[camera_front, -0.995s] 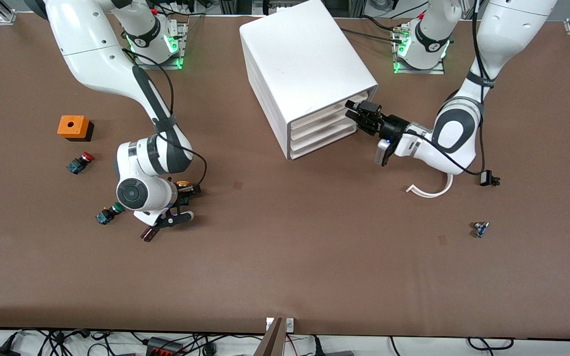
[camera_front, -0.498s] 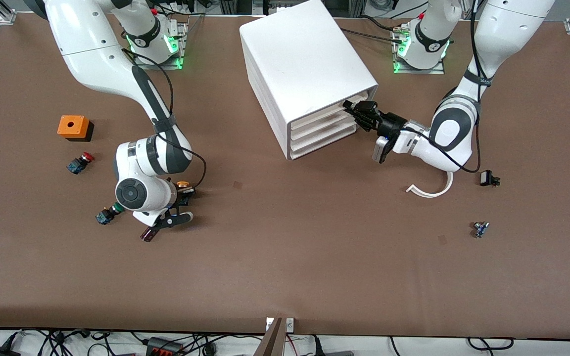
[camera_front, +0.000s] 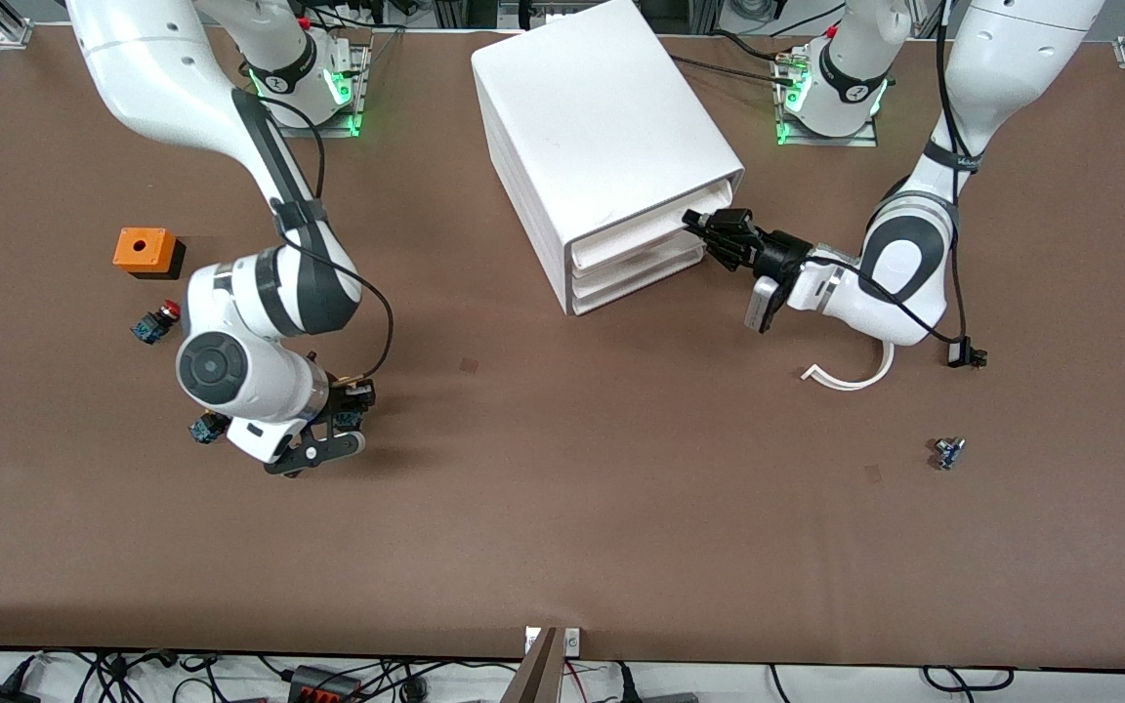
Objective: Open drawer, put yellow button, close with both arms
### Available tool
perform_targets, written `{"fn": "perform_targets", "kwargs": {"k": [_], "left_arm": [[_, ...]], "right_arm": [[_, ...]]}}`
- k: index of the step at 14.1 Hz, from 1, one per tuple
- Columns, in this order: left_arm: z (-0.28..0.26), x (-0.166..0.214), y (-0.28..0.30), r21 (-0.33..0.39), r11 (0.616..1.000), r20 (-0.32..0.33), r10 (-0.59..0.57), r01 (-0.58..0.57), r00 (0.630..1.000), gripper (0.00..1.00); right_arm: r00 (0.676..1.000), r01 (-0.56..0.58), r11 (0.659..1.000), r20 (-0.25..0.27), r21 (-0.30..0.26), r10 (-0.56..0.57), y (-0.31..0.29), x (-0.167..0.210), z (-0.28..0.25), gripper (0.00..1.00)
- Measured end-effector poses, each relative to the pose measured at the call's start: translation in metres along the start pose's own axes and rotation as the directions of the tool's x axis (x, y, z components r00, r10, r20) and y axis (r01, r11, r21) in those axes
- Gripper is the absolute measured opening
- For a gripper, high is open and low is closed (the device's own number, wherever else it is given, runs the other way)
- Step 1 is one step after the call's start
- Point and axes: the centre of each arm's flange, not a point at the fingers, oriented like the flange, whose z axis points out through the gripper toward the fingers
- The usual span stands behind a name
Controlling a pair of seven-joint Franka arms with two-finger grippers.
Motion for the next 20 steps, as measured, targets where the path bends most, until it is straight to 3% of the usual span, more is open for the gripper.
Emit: {"fn": "perform_targets", "kwargs": {"k": [4, 8, 9, 12, 15, 17, 20], "left_arm": [[-0.053, 0.033, 0.008, 0.113, 0.993, 0.004, 0.040, -0.040, 0.999, 0.15], [-0.072, 0.051, 0.003, 0.141, 0.989, 0.000, 0.046, -0.046, 0.999, 0.15], [-0.074, 0.052, 0.001, 0.162, 0.986, 0.017, 0.034, -0.036, 0.999, 0.19], [-0.093, 0.058, 0.010, 0.223, 0.975, 0.023, -0.026, 0.020, 0.999, 0.48], [-0.121, 0.061, 0.036, 0.295, 0.949, 0.053, -0.129, 0.107, 0.990, 0.78], [-0.144, 0.063, 0.068, 0.394, 0.902, 0.081, -0.227, 0.178, 0.971, 0.97], [-0.175, 0.064, 0.118, 0.585, 0.767, 0.064, -0.365, 0.262, 0.929, 1.00]], "right_arm": [[0.992, 0.032, 0.999, -0.119, 0.004, -0.032, -0.022, 0.004, -0.081, 0.41], [0.970, 0.113, 0.993, -0.218, 0.013, -0.108, -0.078, 0.006, -0.136, 0.41], [0.962, 0.137, 0.991, -0.242, 0.013, -0.129, -0.094, 0.005, -0.149, 0.41], [0.932, 0.202, 0.979, -0.308, 0.010, -0.189, -0.140, 0.000, -0.194, 0.41], [0.907, 0.267, 0.964, -0.341, 0.007, -0.249, -0.187, -0.010, -0.215, 0.41], [0.901, 0.290, 0.957, -0.340, 0.015, -0.268, -0.223, -0.020, -0.214, 0.41], [0.907, 0.272, 0.961, -0.348, 0.054, -0.238, -0.287, -0.040, -0.213, 0.41]]}}
